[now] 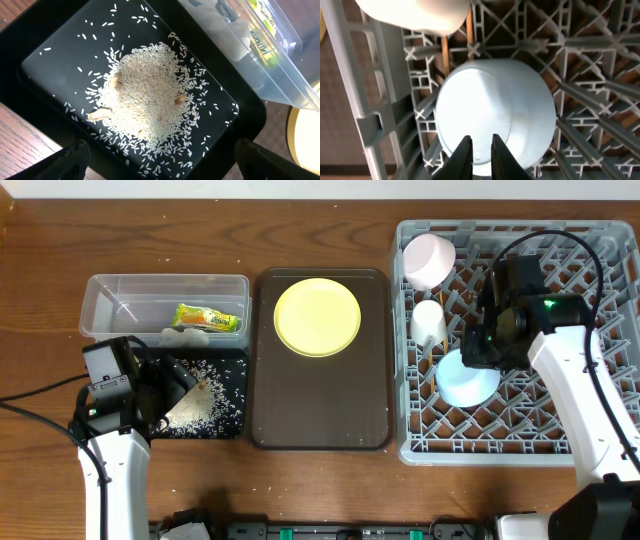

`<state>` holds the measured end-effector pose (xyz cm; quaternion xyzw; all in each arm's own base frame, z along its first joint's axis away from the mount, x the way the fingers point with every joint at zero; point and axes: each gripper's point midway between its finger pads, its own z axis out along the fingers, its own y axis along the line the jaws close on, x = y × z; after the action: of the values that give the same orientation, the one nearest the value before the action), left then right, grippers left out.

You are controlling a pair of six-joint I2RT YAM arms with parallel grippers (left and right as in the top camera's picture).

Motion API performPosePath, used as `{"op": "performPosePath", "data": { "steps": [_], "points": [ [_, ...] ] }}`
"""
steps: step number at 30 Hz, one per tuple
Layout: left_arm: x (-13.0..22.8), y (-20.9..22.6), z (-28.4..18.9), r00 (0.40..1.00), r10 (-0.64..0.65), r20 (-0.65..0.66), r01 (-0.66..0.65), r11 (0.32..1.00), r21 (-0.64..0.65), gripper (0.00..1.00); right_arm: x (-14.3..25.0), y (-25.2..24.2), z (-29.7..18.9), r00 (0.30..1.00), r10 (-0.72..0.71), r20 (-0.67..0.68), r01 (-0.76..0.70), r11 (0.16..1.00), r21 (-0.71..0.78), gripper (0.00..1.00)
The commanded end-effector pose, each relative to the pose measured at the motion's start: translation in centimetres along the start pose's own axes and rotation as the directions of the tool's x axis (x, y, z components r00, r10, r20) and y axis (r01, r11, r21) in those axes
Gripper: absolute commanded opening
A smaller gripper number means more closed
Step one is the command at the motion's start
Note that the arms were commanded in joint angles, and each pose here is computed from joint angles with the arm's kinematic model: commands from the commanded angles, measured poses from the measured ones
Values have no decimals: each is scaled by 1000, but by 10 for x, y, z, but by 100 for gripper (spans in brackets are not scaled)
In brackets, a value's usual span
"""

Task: Sort waste into correct bins and load items into the dishwasher rack
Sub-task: 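Raise the right gripper and move it left toward the yellow plate, then grasp the yellow plate's edge with the right gripper and tilt it up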

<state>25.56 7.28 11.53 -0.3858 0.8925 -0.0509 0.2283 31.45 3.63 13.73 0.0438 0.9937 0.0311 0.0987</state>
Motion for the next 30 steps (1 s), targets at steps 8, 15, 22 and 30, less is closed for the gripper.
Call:
{"op": "performPosePath", "data": {
  "steps": [8, 15, 22, 30],
  "points": [
    [-6, 1, -3, 1000, -9, 17, 9, 1000, -11, 95, -42, 68, -58, 966, -167, 195, 195, 971, -135, 27],
    [-6, 1, -3, 1000, -9, 18, 9, 1000, -11, 95, -46, 170, -81, 837, -376, 398, 471, 865, -174, 37],
    [-6, 1, -3, 1000, -9, 18, 9, 1000, -11, 95, -57, 250, -71, 691, -470, 550, 587, 808, -48, 1],
    [-6, 1, -3, 1000, -9, 17, 9, 1000, -11, 95, -68, 279, 4, 687, -519, 508, 589, 808, 29, 1]
  ]
}}
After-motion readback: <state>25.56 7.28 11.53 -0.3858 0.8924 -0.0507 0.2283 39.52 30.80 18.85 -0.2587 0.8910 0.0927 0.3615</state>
